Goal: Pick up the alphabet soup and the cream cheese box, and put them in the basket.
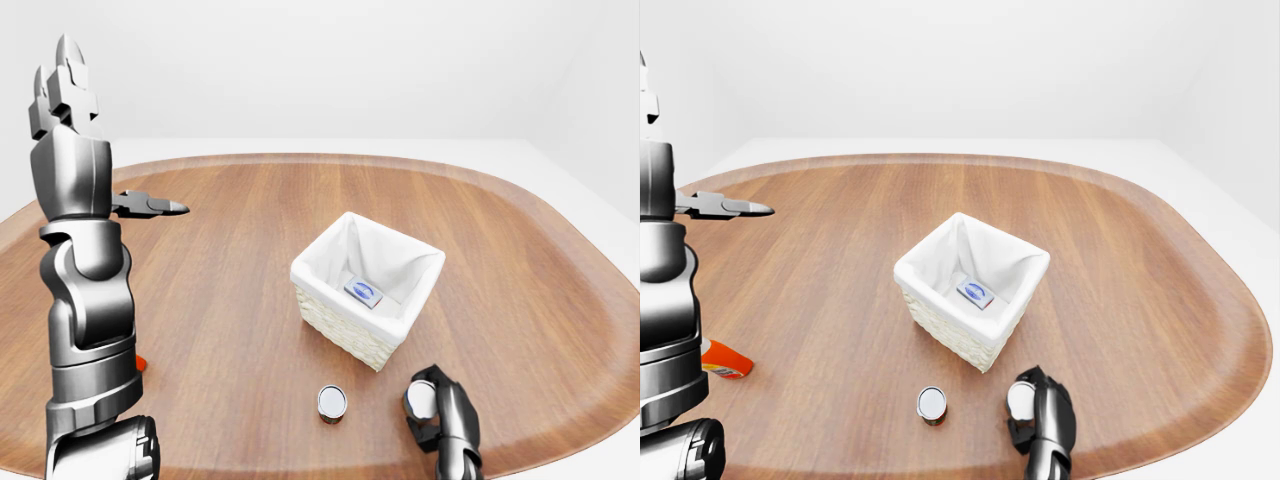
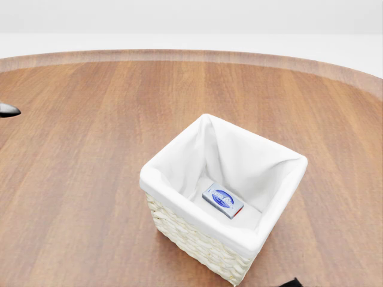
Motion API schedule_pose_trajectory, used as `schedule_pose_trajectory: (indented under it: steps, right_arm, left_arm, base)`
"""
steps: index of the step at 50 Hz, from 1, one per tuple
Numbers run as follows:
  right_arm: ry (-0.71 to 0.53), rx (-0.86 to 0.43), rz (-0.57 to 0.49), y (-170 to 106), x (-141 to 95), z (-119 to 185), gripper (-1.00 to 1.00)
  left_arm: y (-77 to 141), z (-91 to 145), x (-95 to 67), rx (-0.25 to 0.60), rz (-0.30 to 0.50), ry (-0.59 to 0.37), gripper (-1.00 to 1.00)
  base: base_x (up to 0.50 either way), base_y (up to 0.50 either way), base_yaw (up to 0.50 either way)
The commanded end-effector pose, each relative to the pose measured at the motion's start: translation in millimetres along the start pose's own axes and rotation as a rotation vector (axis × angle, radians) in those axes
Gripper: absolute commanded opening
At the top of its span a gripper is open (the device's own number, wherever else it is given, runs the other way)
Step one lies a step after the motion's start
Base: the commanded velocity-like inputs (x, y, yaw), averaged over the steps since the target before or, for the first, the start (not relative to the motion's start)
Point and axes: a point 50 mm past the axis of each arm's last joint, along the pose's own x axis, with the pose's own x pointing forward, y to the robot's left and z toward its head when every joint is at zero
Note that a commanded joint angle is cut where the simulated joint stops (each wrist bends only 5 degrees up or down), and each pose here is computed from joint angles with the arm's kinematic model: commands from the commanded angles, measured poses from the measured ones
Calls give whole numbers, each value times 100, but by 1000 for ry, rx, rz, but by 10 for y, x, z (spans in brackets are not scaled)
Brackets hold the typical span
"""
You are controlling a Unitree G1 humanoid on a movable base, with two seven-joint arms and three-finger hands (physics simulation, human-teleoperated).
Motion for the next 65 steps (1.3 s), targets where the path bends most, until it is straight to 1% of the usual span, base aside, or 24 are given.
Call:
schedule_pose_trajectory:
  steps: [1,5,12,13,19,21,26,30,34,37,40,47,58,65]
  right_arm:
    - [36,-2,49,94,-21,-58,-100]
    - [16,29,45,51,-53,-11,-100]
    - [-30,83,37,-49,-143,86,-100]
    - [-37,84,12,-72,-149,107,-100]
    - [-55,117,12,-141,-202,143,-100]
    - [-76,138,10,-189,-234,191,-100]
    - [-146,188,1,-310,-292,361,-100]
    - [-178,192,-2,-317,-307,438,-100]
    - [-223,216,-5,-379,-334,539,-100]
    - [-265,232,-12,-446,-362,629,-100]
    - [-300,231,-13,-458,-370,703,-100]
    - [-349,251,-28,-530,-393,804,-100]
    - [-403,277,-50,-614,-437,916,-100]
    - [-465,298,-66,-707,-484,1044,-100]
  left_arm:
    - [5,11,0,1,-2,-5,100]
    - [-21,-17,-4,0,-4,8,100]
    - [-2,10,-1,3,-7,-4,100]
    - [0,14,0,4,-7,-6,100]
    - [-7,4,-6,6,-9,-1,100]
    - [-33,-27,-5,7,-10,12,100]
    - [-24,-14,-6,7,-13,7,100]
    - [-56,-51,-9,6,-15,23,100]
    - [-43,-27,-6,8,-18,12,100]
    - [-63,-56,-5,6,-18,26,100]
    - [-25,-18,3,6,-10,9,100]
    - [-34,-31,-4,5,-10,14,100]
    - [13,12,4,-7,1,-5,100]
    - [2,-1,8,-10,1,1,100]
  base:
    - [0,0,0]
    - [0,0,0]
    - [0,0,0]
    - [0,0,0]
    - [0,0,0]
    - [0,0,0]
    - [0,0,0]
    - [0,0,0]
    - [0,0,0]
    - [0,0,0]
    - [0,0,0]
    - [0,0,0]
    - [0,0,0]
    - [0,0,0]
